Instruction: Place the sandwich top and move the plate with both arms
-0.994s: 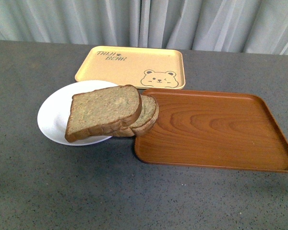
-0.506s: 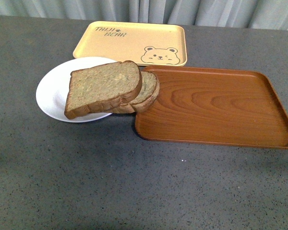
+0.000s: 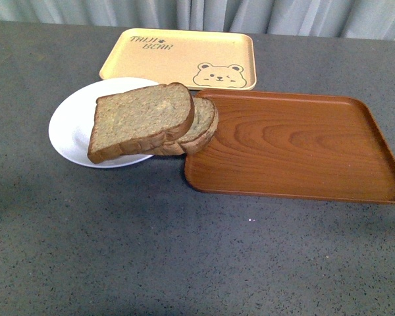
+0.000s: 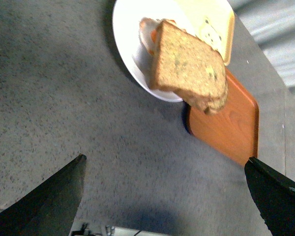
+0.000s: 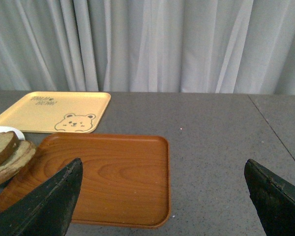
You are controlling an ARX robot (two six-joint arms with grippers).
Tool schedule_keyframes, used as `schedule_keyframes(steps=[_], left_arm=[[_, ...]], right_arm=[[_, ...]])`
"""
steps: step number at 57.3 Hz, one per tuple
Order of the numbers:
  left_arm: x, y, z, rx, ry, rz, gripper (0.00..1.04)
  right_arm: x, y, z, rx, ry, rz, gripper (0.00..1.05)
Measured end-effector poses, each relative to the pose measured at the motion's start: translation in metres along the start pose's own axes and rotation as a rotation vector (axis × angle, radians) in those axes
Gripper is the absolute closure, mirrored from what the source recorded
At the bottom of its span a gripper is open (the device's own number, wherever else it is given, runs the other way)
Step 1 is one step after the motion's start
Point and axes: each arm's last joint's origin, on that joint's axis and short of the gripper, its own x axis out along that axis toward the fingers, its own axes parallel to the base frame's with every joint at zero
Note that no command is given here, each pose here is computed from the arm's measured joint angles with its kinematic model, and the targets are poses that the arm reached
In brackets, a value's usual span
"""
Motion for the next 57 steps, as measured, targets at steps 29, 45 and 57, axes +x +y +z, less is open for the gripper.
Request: schedule_keyframes(steps=[29,45,57], left_arm=[[0.111,0.029,0.021,-0.241,0.049,0.151,0.09],[0.165,0.012,0.018,-0.304,0.089,0.150,0.09],[0.190,0.010,0.023,-0.382,0.076,0.165,0.09]], right_arm=[[0.000,0.000,0.000,0.000,0.000,0.002,0.09],[0.000,0.000,0.000,0.000,0.000,0.002,0.09],[0.000,0.000,0.000,0.000,0.000,0.002,0.09]])
